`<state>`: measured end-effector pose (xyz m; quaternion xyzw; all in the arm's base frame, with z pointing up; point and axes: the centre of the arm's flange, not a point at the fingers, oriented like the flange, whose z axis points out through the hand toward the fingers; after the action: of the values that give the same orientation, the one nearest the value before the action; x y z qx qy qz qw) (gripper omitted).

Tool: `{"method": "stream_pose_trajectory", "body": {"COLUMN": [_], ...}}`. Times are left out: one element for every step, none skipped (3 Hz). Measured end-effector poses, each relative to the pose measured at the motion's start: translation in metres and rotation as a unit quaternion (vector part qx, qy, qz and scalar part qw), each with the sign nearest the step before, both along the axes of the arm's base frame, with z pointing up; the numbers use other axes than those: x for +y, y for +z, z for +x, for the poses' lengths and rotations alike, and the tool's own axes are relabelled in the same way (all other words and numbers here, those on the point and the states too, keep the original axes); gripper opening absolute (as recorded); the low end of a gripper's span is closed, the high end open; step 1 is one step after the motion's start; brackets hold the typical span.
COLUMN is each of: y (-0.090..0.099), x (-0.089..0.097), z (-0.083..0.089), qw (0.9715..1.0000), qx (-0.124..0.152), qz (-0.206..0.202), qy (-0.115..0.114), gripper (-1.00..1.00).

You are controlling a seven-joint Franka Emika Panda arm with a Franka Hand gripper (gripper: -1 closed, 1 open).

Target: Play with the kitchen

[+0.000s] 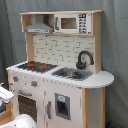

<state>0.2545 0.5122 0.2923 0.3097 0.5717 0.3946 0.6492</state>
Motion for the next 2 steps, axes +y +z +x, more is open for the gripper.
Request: {"method": "stream_pose_trajectory", "body": {"y": [0.0, -0.002], "x": [-0.016, -0.033], "z": [-0.006, -0.014], "qw": [0.9991, 0.9966], "qx": [-0.003, 0.0], "qz": [0.04, 0.082], "qy": [-0.008, -0.009], "gripper": [1.0, 1.0]}}
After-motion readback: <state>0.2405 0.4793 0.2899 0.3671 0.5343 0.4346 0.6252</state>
